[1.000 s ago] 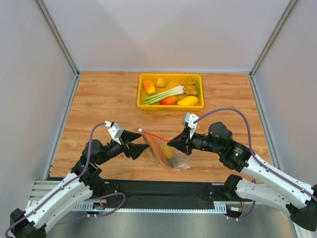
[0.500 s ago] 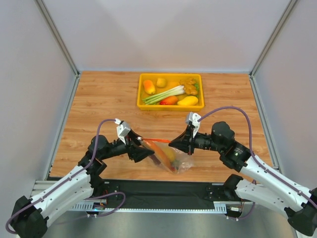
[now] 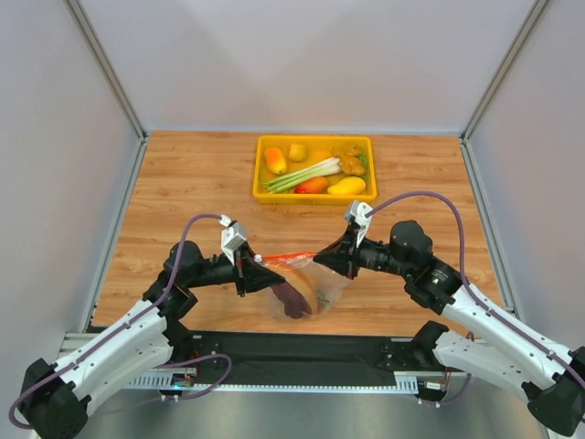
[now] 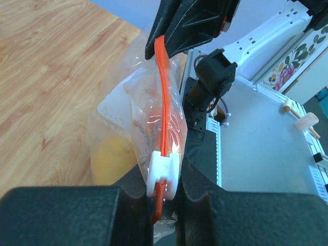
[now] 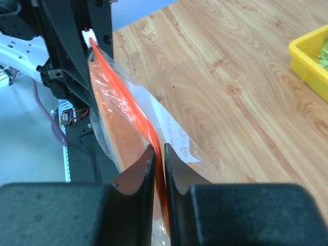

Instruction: Open the zip-top bag and remove the fake food

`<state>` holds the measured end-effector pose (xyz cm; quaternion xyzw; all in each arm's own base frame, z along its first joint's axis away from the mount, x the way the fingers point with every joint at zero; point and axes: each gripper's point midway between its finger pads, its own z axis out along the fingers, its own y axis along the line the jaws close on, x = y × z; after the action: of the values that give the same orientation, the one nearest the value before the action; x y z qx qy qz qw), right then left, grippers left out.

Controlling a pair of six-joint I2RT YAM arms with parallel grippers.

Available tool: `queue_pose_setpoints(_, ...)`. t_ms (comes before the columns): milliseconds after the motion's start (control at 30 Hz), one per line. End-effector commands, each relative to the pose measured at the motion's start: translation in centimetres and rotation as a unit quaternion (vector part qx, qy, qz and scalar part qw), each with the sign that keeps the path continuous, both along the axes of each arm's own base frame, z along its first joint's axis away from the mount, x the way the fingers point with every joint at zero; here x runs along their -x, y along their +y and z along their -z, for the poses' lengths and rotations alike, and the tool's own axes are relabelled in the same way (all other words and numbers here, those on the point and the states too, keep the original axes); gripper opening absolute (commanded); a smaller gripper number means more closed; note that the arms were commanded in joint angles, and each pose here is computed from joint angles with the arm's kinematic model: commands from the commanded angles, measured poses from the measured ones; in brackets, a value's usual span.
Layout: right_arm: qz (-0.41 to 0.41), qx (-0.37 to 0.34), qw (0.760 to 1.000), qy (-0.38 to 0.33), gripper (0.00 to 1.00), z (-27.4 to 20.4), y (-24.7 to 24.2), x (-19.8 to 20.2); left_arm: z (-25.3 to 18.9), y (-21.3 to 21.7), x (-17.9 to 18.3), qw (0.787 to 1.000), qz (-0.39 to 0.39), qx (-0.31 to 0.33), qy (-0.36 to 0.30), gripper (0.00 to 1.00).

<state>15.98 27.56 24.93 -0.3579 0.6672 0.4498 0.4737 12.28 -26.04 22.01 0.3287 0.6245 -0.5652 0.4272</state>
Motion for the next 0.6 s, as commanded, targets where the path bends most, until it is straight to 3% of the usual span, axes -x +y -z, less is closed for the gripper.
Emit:
queue_pose_setpoints(0, 0.044, 0.003, 0.999, -0.033, 0.15, -2.6, -1.3, -1.2, -3.4, 0.0, 0.6, 0.998, 0.026, 0.013, -0.061, 0.04)
queue_pose_setpoints(100, 0.048, 0.006, 0.998, -0.051, 0.43, -4.6, -2.0, -0.9, -4.0, -0.2, 0.5, 0.998, 0.028, 0.002, -0.060, 0.03)
queue_pose_setpoints(167, 0.049, 0.002, 0.997, -0.065, 0.53, -6.3, -2.2, -0.8, -4.3, -0.5, 0.6, 0.997, 0.036, -0.017, -0.065, 0.02)
queue_pose_setpoints(333, 0.001, 0.005, 0.998, -0.057, 0.53, -7.4, -0.7, -0.1, -2.7, -1.9, 1.2, 0.993, 0.072, -0.084, -0.038, 0.02)
queue_pose_setpoints(567, -0.066, -0.006, 0.997, -0.049, 0.41, -8.7, 2.4, 1.8, -2.8, -2.8, 1.2, 0.988, 0.088, -0.123, -0.039, 0.01)
